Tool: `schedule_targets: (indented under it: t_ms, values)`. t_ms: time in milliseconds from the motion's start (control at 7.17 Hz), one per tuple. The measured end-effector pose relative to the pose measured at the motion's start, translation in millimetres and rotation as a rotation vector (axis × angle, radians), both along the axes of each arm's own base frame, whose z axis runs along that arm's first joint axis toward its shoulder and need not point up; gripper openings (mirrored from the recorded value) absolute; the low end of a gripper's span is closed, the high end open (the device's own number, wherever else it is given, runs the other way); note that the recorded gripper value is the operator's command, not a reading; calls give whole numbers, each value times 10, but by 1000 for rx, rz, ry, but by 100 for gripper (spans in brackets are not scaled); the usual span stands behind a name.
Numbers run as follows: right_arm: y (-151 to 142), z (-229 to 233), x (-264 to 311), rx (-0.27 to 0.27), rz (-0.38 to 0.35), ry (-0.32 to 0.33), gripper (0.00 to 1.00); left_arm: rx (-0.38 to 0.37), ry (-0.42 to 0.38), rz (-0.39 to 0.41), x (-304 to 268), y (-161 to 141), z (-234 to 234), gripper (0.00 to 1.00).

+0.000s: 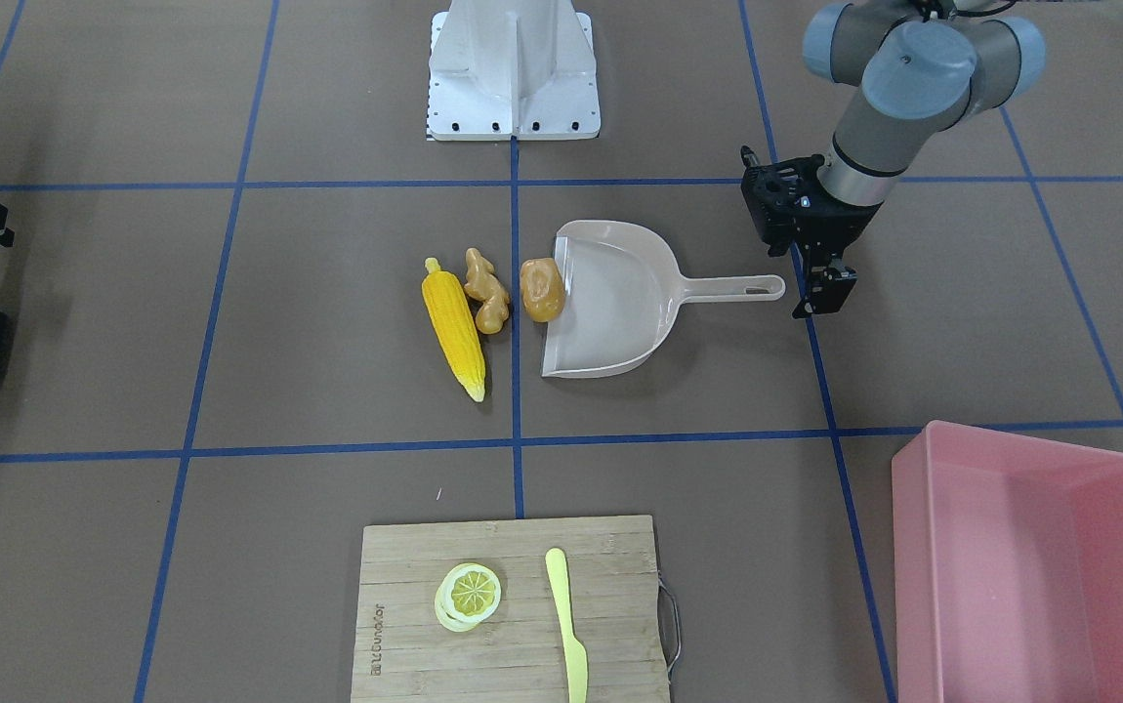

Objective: Sweep and dump trash into bin
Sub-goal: 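Grasp the white dustpan handle with the left gripper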

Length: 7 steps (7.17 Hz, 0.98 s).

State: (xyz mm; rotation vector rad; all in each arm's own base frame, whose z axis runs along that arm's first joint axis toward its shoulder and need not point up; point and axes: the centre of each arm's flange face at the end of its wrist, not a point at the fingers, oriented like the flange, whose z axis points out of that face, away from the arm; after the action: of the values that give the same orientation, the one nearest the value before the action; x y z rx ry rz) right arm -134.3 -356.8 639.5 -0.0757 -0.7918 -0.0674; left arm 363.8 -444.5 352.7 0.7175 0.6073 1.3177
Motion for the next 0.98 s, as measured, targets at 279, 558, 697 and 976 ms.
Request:
schedule_targets:
  t_ms: [279, 558, 697, 976]
  values:
    - [25, 115, -61, -7, -14, 26, 67, 33, 5, 20, 61, -29, -83, 99]
    - [11, 139, -89, -7, -17, 32, 11, 69, -23, 23, 283, 36, -114, 99]
    - [7, 138, -96, -8, -16, 32, 0, 77, -37, 22, 391, 91, -99, 99]
    - [4, 126, -125, -6, -21, 29, 0, 73, -55, 30, 531, 149, -28, 99]
